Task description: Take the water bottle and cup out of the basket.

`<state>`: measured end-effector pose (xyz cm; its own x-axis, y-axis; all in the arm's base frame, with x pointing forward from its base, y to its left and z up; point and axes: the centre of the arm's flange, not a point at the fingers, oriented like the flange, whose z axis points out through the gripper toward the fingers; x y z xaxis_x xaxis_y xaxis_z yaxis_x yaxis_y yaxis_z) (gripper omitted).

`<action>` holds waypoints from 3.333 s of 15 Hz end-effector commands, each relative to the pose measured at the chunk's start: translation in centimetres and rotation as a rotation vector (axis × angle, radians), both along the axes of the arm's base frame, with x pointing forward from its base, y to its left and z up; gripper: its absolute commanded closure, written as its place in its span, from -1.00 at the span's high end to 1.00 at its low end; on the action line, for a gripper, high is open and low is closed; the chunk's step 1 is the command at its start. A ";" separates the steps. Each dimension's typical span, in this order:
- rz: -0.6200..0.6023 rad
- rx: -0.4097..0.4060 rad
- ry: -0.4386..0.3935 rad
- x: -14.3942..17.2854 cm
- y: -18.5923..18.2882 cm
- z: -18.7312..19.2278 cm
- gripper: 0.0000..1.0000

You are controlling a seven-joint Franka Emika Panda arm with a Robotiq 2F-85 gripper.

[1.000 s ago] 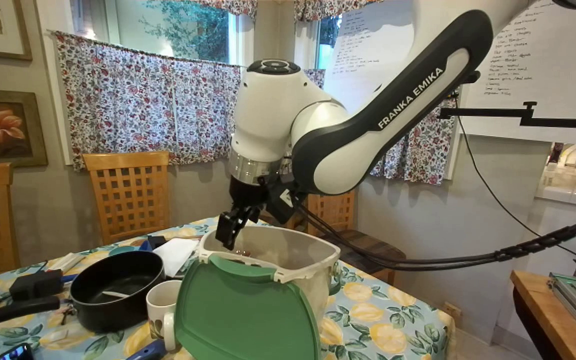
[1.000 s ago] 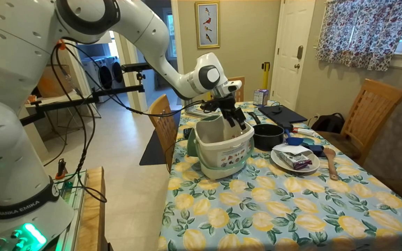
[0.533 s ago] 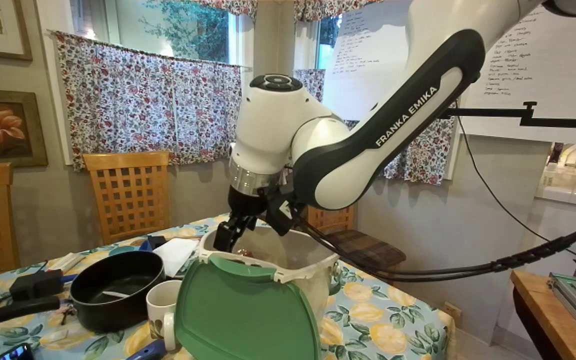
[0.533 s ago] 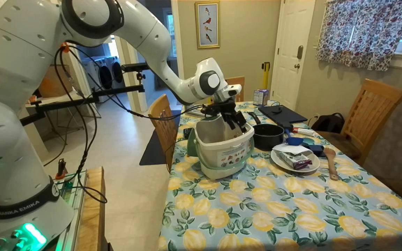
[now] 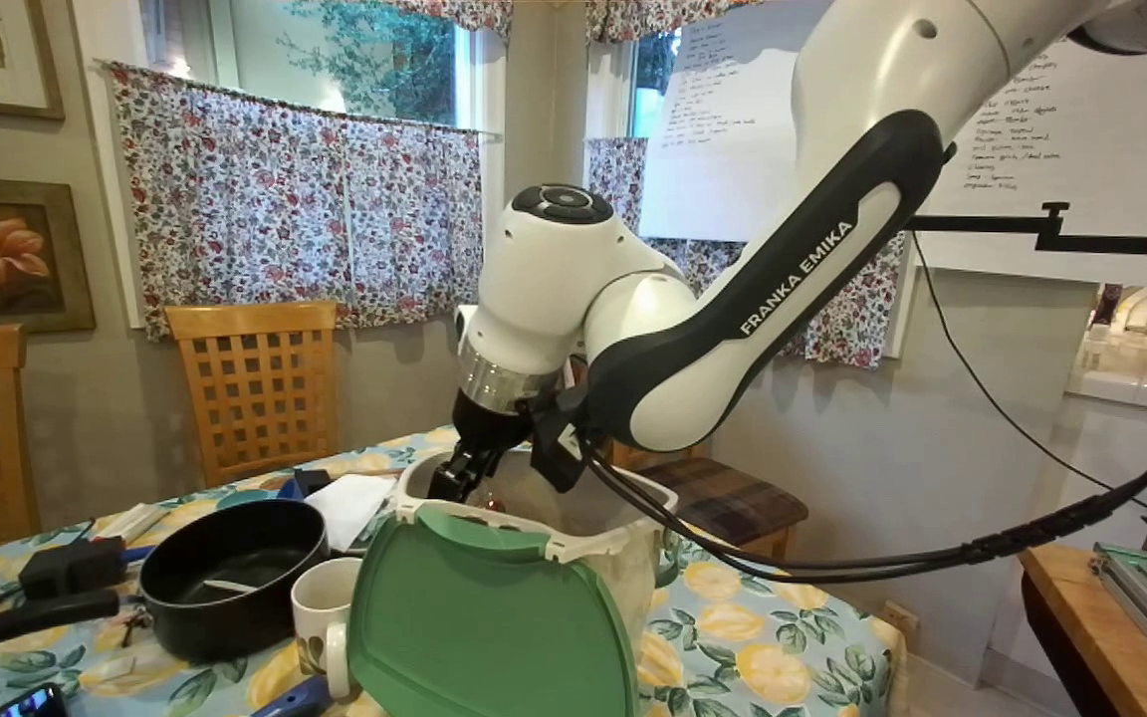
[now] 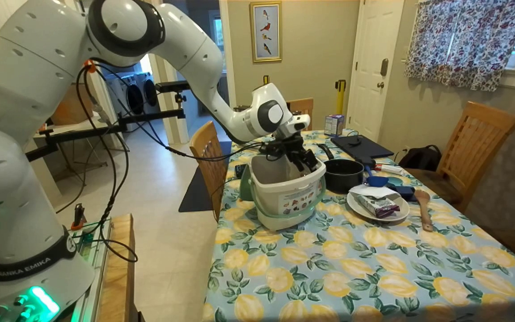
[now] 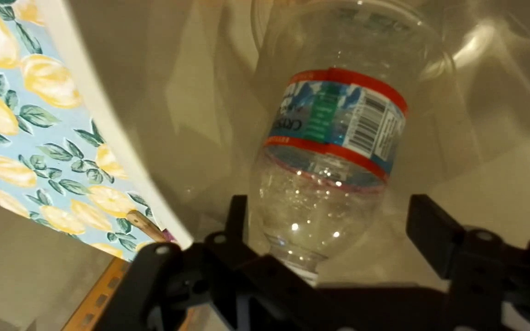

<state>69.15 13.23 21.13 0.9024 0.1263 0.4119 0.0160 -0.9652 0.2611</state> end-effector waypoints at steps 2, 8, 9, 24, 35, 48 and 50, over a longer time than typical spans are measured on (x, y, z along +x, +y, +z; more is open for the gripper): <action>0.034 -0.006 -0.007 0.9 -0.3 -1.0 0.02; 0.021 0.042 -0.006 0.5 -0.4 0.5 -0.59; 0.018 0.055 -0.013 0.3 -0.3 1.1 -0.60; -0.046 0.122 -0.258 -3.9 0.2 13.4 -0.85; -0.173 0.136 -0.405 -8.3 -3.0 19.3 -0.85; -0.524 0.130 -0.526 -10.7 -10.8 20.9 -0.85; -0.566 0.144 -0.508 -11.0 -12.0 19.8 -0.85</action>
